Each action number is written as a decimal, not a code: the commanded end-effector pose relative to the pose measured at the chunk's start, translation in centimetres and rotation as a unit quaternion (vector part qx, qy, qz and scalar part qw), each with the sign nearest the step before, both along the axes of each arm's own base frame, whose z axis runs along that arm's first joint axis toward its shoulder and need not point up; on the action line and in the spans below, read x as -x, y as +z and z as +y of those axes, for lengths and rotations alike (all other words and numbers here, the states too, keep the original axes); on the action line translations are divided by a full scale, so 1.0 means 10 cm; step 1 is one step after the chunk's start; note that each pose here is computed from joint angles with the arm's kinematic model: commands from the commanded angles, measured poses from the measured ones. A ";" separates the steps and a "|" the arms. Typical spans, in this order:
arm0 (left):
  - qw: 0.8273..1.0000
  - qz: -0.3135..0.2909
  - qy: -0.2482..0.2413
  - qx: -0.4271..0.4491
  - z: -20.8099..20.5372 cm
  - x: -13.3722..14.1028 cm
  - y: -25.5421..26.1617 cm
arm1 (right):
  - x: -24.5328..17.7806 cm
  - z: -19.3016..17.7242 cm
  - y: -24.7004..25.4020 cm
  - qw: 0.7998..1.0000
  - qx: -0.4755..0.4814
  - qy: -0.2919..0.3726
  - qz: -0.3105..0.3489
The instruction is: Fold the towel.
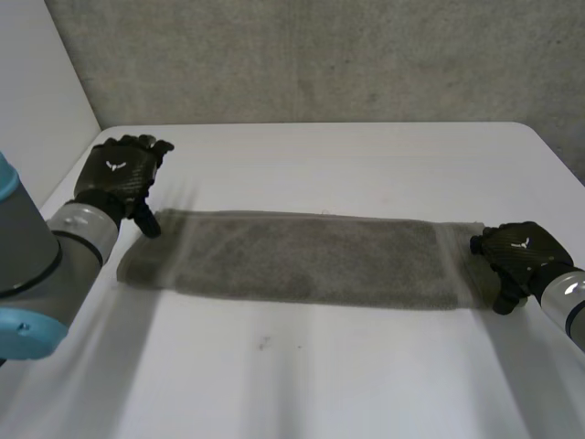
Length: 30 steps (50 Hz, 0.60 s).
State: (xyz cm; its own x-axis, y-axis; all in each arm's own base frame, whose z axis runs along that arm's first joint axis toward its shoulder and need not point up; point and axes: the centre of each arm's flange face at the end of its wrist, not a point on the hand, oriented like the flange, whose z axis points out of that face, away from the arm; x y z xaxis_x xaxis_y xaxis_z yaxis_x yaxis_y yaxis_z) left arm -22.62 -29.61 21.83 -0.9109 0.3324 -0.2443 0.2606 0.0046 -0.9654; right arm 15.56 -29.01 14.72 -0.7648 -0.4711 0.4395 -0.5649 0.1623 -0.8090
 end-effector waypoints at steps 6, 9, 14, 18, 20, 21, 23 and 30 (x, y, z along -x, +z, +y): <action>1.000 -0.002 -0.006 0.000 0.07 0.03 -0.11 | 0.14 -0.12 -0.22 0.999 0.015 0.002 0.030; 1.000 -0.002 -0.010 0.002 0.08 0.06 -0.11 | 0.14 -0.14 -0.25 0.999 0.015 0.010 0.029; 1.000 -0.002 -0.015 0.000 0.11 0.08 -0.13 | 0.14 -0.17 -0.33 0.999 0.006 0.015 0.031; 1.000 -0.004 -0.015 -0.005 0.13 0.08 -0.16 | 0.23 -0.23 -0.34 0.999 0.010 0.002 0.046; 1.000 -0.004 -0.015 -0.006 0.14 0.07 -0.16 | 0.28 -0.26 -0.33 0.999 0.012 -0.004 0.051; 1.000 -0.004 -0.014 -0.004 0.14 0.07 -0.16 | 0.34 -0.30 -0.33 0.998 0.014 -0.010 0.059; 1.000 -0.004 -0.014 -0.005 0.14 0.07 -0.17 | 0.42 -0.34 -0.32 0.997 0.021 -0.019 0.069; 1.000 -0.002 -0.008 0.002 0.14 0.03 -0.11 | 1.01 -0.65 -0.16 0.983 0.063 -0.084 0.153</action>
